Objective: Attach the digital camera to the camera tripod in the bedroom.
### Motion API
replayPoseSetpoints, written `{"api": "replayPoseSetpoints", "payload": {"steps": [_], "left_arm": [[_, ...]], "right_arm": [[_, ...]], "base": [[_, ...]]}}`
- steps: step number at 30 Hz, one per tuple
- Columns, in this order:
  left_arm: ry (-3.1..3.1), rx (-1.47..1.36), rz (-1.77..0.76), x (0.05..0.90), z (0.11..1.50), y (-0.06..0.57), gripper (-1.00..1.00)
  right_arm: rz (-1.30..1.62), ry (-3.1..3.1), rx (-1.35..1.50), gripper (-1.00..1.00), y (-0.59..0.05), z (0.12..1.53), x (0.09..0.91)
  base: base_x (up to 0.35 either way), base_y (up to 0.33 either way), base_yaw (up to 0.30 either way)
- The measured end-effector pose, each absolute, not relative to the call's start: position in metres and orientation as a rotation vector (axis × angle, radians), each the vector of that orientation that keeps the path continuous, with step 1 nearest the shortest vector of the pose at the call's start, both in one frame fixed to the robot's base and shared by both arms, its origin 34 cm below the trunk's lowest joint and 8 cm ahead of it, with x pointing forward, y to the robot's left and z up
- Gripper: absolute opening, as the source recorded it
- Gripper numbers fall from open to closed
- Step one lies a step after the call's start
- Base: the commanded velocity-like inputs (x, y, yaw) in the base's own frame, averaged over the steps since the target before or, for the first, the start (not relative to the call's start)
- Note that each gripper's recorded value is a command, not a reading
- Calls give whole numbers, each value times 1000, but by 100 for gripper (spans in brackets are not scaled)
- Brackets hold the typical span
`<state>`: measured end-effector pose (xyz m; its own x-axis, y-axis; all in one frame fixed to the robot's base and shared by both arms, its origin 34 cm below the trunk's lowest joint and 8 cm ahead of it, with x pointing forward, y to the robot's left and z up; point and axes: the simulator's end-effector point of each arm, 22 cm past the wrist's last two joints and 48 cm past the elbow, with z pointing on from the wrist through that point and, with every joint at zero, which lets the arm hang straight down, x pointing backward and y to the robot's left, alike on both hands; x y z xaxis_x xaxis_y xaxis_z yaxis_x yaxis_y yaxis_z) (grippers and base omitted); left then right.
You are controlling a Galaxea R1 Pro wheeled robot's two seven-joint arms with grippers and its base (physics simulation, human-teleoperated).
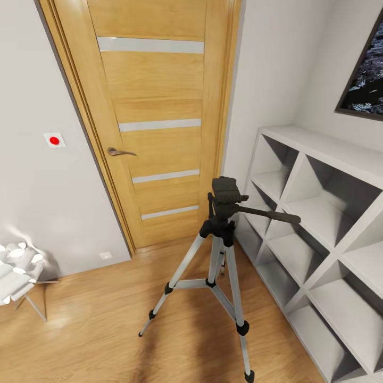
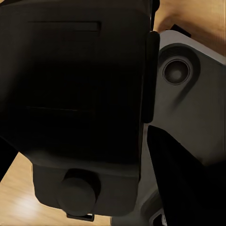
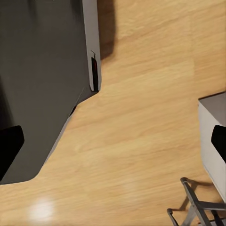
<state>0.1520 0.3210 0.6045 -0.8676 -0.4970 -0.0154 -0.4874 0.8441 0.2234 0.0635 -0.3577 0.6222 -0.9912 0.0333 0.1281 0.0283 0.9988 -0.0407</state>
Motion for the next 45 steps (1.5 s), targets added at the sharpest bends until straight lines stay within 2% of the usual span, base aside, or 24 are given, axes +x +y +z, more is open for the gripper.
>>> {"api": "replayPoseSetpoints", "payload": {"steps": [45], "left_arm": [[-2975,799,-340,152,604,320,-100]], "right_arm": [[56,-3012,-43,100,-357,622,64]], "base": [[-29,-95,0]]}}
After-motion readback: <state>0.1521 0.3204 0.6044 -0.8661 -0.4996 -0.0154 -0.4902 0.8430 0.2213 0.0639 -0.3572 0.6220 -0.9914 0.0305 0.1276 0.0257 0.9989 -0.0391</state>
